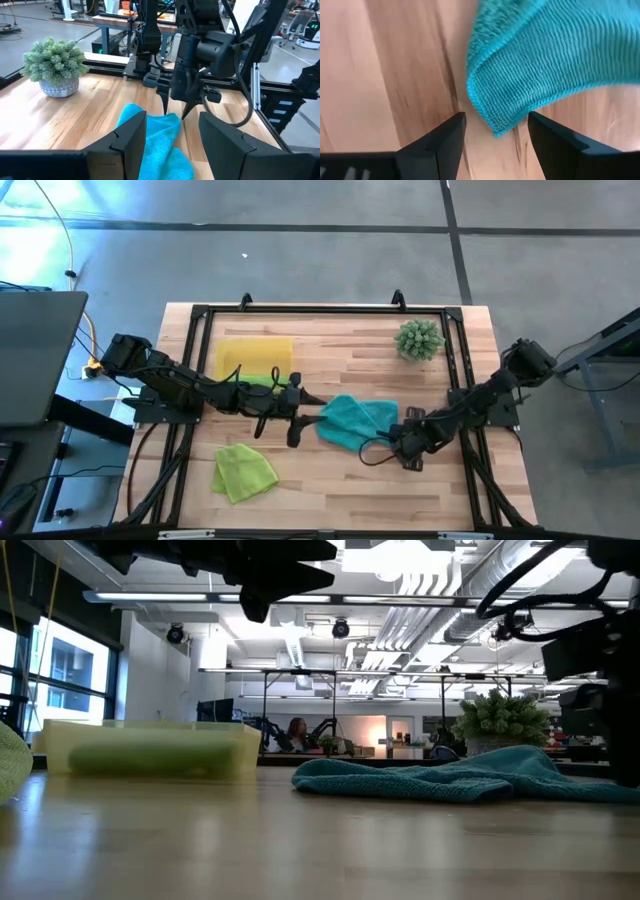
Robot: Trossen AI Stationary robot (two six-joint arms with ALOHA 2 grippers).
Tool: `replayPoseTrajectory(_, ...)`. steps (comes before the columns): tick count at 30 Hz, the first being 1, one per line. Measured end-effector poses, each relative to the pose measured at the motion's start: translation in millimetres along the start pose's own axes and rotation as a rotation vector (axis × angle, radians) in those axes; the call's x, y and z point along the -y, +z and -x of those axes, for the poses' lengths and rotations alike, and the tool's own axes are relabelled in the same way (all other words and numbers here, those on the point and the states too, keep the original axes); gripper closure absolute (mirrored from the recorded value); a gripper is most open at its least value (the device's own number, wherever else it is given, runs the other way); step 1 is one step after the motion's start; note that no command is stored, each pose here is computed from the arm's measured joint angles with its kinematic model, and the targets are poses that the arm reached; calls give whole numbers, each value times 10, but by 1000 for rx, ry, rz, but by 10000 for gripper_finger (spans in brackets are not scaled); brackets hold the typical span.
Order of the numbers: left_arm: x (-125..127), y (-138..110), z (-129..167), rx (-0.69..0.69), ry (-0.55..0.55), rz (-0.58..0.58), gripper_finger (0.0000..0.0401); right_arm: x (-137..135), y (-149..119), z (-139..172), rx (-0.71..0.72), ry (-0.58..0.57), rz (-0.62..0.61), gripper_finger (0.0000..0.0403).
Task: Roll microfiber towels into tight, uniform cylinder then place into a basket
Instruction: Fold the blue microfiber towel
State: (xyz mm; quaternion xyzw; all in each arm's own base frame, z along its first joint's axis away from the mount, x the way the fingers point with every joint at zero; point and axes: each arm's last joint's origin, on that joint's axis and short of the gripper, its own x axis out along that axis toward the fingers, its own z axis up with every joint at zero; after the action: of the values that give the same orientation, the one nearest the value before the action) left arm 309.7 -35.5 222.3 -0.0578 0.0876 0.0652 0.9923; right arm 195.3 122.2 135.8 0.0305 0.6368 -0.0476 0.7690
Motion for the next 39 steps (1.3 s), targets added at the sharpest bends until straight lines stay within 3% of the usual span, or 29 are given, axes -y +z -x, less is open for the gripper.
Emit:
replayPoseTrajectory(5, 0, -1, 0, -1, 0, 0, 229, -3, 0, 1, 18, -22, 74, 192)
replayPoseTrajectory(11, 0, -2, 0, -2, 0, 0, 229, 3, 8, 94, -60, -54, -11, 192)
replayPoseTrajectory(17, -4, -2, -1, -3, 1, -24, 229, -129, 112, 216, 14, -10, 0, 192)
replayPoseTrajectory(22, -4, -3, -1, -3, 1, -26, 229, -178, 97, 159, 99, -12, 77, 192)
replayPoseTrajectory(39, -4, -3, -1, -3, 1, -26, 229, -125, 12, 63, 62, -18, 50, 196)
